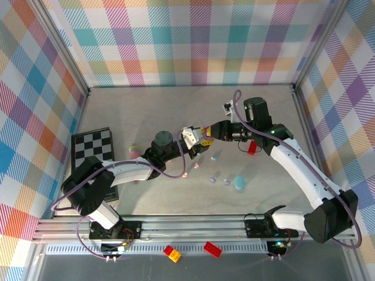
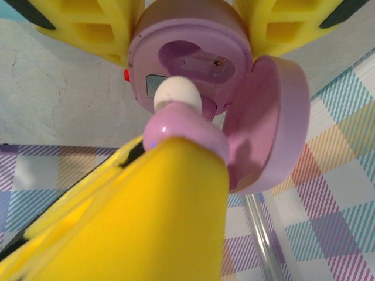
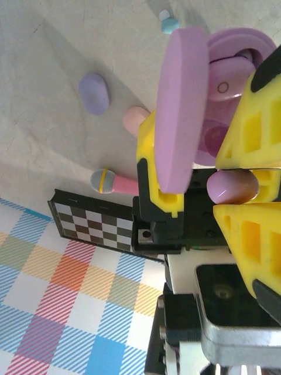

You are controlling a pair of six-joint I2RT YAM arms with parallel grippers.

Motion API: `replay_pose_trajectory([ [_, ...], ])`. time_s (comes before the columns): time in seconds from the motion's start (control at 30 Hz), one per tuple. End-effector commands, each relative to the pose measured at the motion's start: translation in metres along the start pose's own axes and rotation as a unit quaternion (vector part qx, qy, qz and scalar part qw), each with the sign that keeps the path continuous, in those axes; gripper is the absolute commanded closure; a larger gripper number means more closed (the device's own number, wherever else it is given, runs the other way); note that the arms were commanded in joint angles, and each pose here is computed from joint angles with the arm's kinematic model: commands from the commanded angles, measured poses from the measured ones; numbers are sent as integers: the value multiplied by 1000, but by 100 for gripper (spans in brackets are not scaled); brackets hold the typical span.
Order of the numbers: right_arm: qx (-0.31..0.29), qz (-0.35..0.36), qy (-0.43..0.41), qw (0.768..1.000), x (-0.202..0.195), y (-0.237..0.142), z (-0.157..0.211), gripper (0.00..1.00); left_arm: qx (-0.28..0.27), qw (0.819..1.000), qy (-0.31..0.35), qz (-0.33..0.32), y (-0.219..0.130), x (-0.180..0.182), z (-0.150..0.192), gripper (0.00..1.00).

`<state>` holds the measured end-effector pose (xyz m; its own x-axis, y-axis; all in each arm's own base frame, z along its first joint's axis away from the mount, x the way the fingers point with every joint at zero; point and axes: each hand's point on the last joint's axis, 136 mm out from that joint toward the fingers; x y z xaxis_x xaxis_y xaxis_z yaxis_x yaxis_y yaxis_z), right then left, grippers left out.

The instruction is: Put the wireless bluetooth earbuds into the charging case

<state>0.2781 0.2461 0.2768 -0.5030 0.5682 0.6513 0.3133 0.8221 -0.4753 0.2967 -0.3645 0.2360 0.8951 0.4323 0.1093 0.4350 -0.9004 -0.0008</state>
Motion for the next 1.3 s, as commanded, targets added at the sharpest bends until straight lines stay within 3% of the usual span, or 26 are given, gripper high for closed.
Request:
replay_pose_trajectory([
  [0.0, -3, 5, -7, 1000, -4, 2, -3, 83, -30, 999, 23, -6, 4, 1, -22, 65],
  [0.57, 9, 20, 11, 1000, -19, 12, 5, 81, -28, 999, 24, -7, 6, 1, -28, 65],
  [1.0, -19, 41, -5, 999, -14, -5, -1, 60, -30, 999, 13, -10, 1, 0, -27, 65],
  [1.27, -44, -8, -83, 996, 22, -27, -8, 50, -22, 1000, 8, -11, -2, -1, -21, 65],
])
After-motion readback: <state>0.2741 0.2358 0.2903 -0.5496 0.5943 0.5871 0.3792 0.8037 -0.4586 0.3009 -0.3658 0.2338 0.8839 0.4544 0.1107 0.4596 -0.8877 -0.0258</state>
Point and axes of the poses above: each hand's point on the last joint's axis, 136 mm out from that joint toward the fingers, its own y axis out along the fingers, its own x axis along the line the jaws close on, z = x × y, and after that the axes turned 6 degrees about -y, right-handed
